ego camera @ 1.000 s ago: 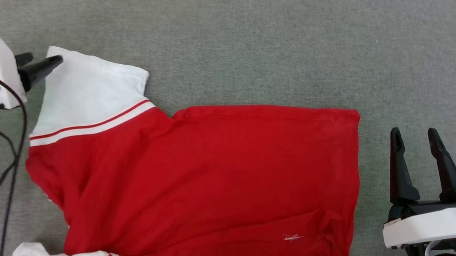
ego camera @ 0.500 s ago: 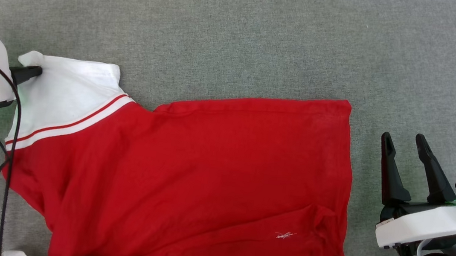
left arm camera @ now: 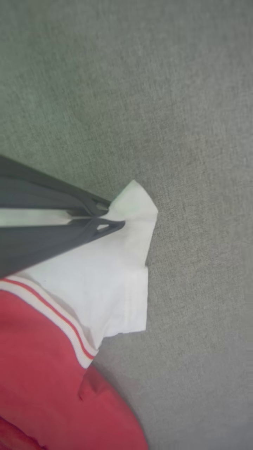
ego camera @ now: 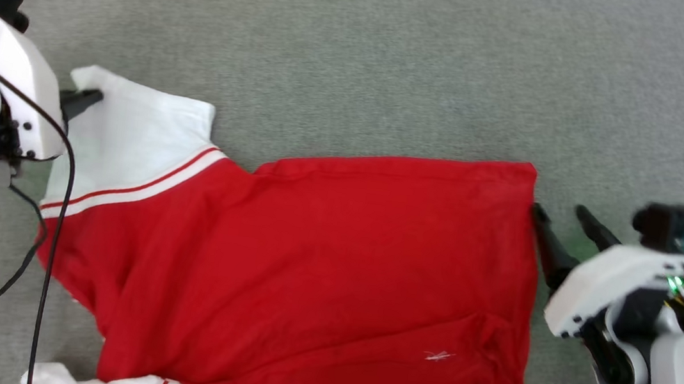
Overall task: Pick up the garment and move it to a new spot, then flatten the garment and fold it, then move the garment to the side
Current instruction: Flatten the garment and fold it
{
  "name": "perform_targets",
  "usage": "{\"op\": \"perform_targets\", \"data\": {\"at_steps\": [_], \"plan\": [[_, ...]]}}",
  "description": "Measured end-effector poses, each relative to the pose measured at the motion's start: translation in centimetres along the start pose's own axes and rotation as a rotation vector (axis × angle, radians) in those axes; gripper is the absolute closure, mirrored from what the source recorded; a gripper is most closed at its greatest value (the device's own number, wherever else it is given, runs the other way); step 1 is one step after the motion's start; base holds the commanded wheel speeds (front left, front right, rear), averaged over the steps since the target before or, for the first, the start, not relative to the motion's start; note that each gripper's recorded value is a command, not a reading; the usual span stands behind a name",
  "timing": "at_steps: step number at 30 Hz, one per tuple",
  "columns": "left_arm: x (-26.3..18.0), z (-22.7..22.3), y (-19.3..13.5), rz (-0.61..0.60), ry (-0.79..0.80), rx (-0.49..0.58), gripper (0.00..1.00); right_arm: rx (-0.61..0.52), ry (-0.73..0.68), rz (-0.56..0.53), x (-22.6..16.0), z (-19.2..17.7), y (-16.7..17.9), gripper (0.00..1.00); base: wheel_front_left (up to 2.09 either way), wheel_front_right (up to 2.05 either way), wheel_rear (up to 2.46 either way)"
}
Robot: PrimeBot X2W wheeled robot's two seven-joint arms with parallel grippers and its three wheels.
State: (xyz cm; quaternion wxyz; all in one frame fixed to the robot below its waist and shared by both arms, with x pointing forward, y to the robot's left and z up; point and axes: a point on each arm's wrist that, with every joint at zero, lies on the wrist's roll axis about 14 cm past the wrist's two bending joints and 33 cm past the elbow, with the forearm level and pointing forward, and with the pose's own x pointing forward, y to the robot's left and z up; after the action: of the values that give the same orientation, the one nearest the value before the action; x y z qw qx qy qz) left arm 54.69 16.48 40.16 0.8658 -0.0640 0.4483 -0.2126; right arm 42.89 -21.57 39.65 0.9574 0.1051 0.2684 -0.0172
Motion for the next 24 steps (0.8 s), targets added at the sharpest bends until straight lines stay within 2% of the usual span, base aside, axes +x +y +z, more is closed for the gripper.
{"op": "perform_targets", "data": {"at_steps": [4,12,17,18,19,20,21,24], "plan": [[-1.5,1.4,-0.5,-0.001,-0.070,0.051,1.00,-0.046,0.101,0.057,1.6,0.3,2.0,0.00,0.00,0.00,0.00],[-3.0,2.5,-1.1,-0.012,-0.147,0.107,1.00,-0.178,0.305,0.096,4.2,0.1,3.3,0.00,0.00,0.00,0.00],[-3.2,2.3,-0.9,-0.010,-0.160,0.118,1.00,-0.234,0.447,0.099,4.9,-1.6,3.5,0.00,0.00,0.00,0.00],[-3.2,2.3,-0.8,-0.010,-0.161,0.120,1.00,-0.241,0.473,0.098,4.9,-1.8,3.5,0.55,0.00,0.00,0.00],[-3.3,2.2,-0.9,-0.011,-0.164,0.122,1.00,-0.250,0.495,0.097,4.9,-2.0,3.4,0.55,0.00,0.00,0.00],[-3.3,2.1,-0.9,-0.011,-0.165,0.125,1.00,-0.258,0.516,0.097,4.9,-2.2,3.4,0.71,0.00,0.00,0.00],[-3.4,2.1,-0.9,-0.011,-0.167,0.126,1.00,-0.261,0.527,0.099,4.9,-2.2,3.5,1.00,0.00,0.00,0.00],[-3.7,1.9,-1.0,-0.010,-0.179,0.126,1.00,-0.263,0.532,0.107,4.8,-1.9,3.7,1.00,0.00,0.00,0.00]]}}
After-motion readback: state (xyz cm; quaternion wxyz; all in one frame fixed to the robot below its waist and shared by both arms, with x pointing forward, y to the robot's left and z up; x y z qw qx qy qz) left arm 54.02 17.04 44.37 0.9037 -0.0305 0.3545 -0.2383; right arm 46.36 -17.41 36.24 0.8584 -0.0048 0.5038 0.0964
